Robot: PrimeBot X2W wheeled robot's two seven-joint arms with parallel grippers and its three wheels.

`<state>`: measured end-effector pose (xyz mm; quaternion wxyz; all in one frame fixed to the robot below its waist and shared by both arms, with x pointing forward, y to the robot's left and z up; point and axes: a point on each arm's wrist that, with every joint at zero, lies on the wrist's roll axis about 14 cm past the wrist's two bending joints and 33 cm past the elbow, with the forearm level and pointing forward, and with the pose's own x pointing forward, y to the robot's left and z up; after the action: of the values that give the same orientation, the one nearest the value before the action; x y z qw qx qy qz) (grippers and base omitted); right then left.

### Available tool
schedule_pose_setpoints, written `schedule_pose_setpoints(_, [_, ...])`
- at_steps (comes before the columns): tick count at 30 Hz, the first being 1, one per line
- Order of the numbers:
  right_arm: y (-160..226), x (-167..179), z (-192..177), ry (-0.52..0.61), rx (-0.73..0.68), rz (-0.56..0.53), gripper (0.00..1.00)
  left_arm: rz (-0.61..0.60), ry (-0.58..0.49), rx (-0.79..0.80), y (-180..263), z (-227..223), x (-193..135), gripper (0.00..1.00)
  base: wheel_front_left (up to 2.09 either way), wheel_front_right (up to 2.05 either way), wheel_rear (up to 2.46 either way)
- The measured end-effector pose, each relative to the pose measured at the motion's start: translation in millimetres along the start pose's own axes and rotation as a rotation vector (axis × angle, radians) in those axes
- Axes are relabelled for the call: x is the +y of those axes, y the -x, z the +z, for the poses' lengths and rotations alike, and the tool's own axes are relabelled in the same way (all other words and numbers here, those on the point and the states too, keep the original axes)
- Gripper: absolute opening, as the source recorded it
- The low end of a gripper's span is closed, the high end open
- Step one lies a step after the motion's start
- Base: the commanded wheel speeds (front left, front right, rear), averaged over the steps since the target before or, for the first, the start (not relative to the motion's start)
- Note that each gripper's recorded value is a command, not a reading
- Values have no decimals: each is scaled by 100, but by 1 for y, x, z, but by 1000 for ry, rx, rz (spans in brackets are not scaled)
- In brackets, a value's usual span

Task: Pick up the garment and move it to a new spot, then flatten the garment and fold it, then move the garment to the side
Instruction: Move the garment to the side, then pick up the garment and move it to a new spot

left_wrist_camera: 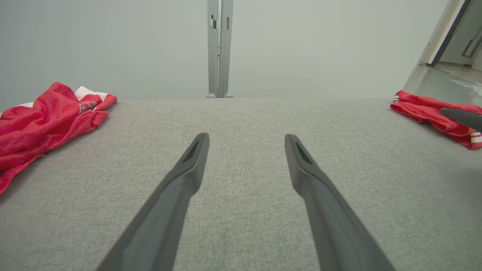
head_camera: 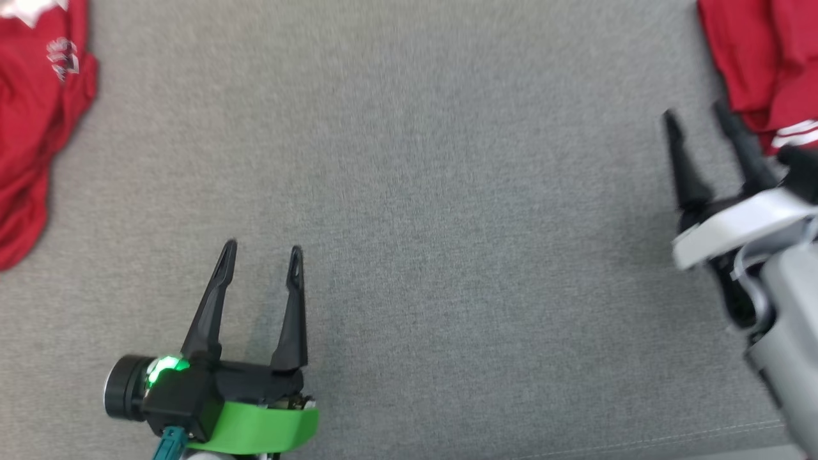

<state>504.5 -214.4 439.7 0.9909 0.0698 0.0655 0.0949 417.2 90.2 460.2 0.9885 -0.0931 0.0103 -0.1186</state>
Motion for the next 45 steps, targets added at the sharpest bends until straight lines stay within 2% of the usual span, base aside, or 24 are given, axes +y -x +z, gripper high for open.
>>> schedule_pose_setpoints(6, [42,54,11,-69,-70,43,100,73,-6,11,32,8,12,100,0,0,0])
schedule_pose_setpoints(10, [75,79,21,-60,-119,53,100,110,-12,21,58,10,15,100,0,0,0])
schedule_pose_setpoints(14, [108,91,31,-31,-168,42,100,126,-27,4,80,19,14,100,0,0,0])
schedule_pose_setpoints(21, [153,103,31,-45,-199,20,100,166,-50,-92,108,49,17,100,0,0,0])
schedule_pose_setpoints(29, [173,110,37,-66,-237,14,100,169,-103,-121,132,57,18,100,0,0,0])
schedule_pose_setpoints(45, [173,115,38,-44,-241,23,100,166,-104,-104,139,51,18,100,0,0,0])
